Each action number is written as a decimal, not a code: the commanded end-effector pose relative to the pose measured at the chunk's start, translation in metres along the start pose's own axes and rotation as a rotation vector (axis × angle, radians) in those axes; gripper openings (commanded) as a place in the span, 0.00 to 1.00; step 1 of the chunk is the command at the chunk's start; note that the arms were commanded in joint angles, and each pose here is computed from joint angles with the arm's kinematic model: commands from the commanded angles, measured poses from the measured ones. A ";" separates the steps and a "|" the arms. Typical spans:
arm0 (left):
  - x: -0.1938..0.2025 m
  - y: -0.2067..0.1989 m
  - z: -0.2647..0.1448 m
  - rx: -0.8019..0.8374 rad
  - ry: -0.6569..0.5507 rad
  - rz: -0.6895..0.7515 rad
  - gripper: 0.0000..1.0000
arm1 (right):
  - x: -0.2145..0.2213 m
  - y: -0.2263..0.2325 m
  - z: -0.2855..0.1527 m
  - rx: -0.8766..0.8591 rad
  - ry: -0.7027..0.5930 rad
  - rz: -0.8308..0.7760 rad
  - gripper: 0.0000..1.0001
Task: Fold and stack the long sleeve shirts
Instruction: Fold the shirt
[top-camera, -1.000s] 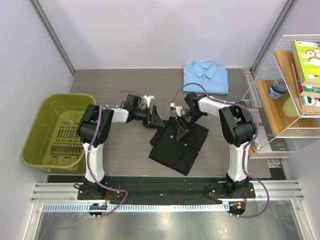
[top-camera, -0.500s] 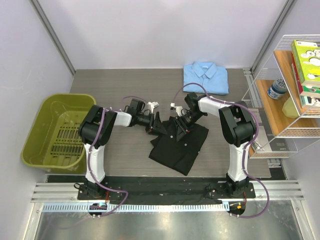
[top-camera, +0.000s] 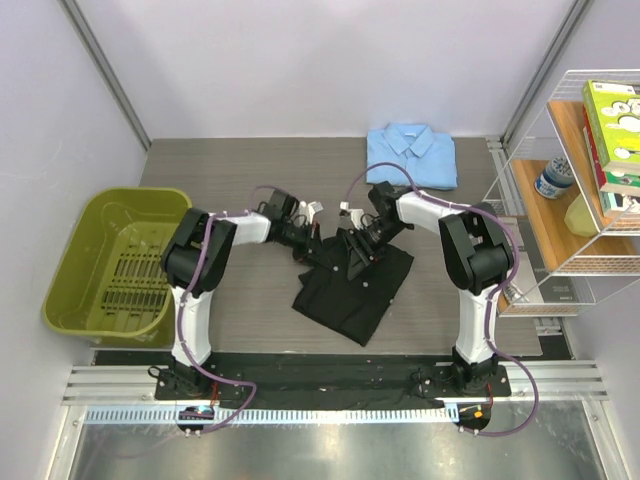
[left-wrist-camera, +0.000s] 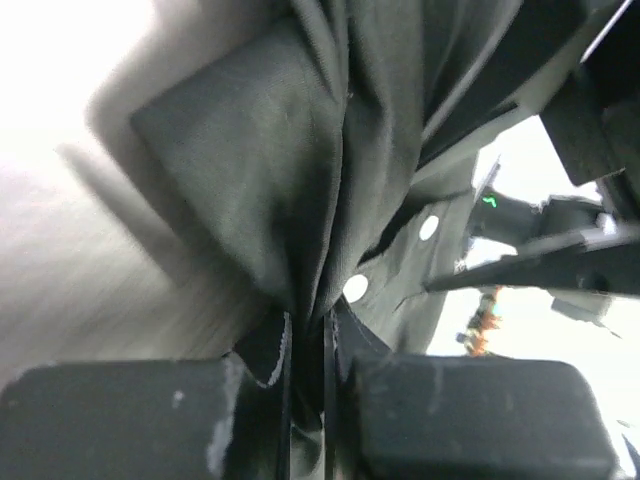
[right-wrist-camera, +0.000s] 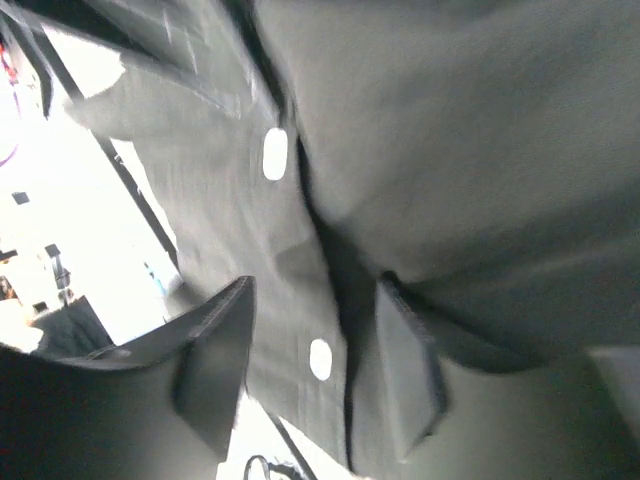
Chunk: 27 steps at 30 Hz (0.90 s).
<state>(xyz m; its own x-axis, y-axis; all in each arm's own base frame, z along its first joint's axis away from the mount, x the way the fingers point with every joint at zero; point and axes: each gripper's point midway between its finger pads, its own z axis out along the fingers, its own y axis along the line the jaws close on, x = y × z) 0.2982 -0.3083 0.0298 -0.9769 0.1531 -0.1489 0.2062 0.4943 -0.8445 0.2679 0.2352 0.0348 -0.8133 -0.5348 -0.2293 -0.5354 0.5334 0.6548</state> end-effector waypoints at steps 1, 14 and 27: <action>-0.035 -0.011 -0.080 -0.286 -0.002 0.211 0.00 | -0.040 0.004 -0.055 0.024 -0.201 -0.022 0.63; -0.091 -0.081 -0.167 -1.099 0.179 0.893 0.00 | -0.026 0.001 -0.119 -0.074 -0.371 0.136 0.69; 0.022 -0.127 0.020 -0.615 0.398 0.848 0.83 | 0.027 -0.028 -0.104 -0.042 -0.319 0.355 0.70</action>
<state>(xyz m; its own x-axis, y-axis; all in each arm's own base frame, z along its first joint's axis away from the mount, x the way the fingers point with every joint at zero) 0.2910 -0.3337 0.0650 -0.4551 0.8859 -0.0894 0.8763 0.4634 0.1315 0.2877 0.1341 0.0593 -0.9828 -0.1082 -0.1497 -0.1836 0.6614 0.7272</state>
